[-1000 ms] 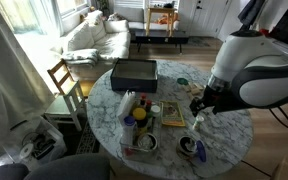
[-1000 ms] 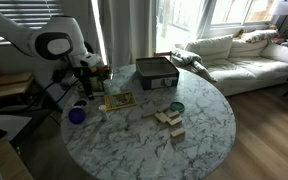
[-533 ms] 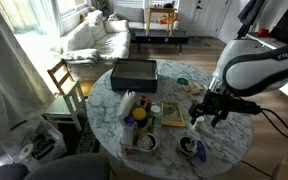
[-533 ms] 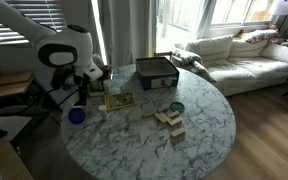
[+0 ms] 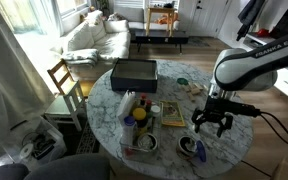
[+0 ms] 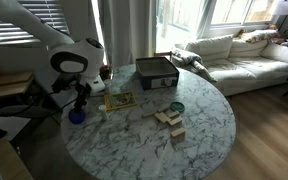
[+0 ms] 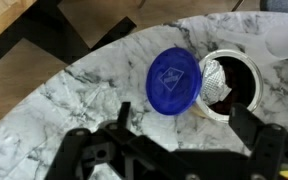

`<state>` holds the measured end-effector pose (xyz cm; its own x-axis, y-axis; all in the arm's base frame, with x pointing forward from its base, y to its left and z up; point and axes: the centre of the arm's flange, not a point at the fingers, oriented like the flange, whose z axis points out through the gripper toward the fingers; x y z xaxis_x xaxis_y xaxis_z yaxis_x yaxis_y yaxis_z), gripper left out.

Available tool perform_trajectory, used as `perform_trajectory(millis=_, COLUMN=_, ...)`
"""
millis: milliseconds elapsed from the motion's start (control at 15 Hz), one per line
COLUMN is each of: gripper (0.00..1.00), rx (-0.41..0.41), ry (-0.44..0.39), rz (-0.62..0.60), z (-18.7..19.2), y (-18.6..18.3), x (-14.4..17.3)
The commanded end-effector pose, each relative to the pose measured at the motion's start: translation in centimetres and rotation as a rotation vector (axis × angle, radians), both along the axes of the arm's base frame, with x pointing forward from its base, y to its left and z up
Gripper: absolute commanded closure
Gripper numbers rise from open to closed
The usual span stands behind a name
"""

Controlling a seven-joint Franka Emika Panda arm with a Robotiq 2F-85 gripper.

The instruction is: Put the blue lid in the clear case on the left

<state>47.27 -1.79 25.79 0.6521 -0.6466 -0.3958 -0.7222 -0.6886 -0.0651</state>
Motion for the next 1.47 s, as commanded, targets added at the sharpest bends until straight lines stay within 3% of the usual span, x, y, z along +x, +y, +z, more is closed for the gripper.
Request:
perform_trajectory(millis=0, gripper=0.00, rx=0.000, ry=0.002, rz=-0.002, z=-0.1, y=0.0, x=0.1)
perform_trajectory(millis=467, gripper=0.00, rx=0.096, ry=0.077, rz=-0.206, z=-0.9, y=-1.2, x=1.2)
perform_trajectory(millis=1400, gripper=0.00, rx=0.163, ry=0.334, rz=-0.459, z=-6.4, y=-3.4, x=2.1)
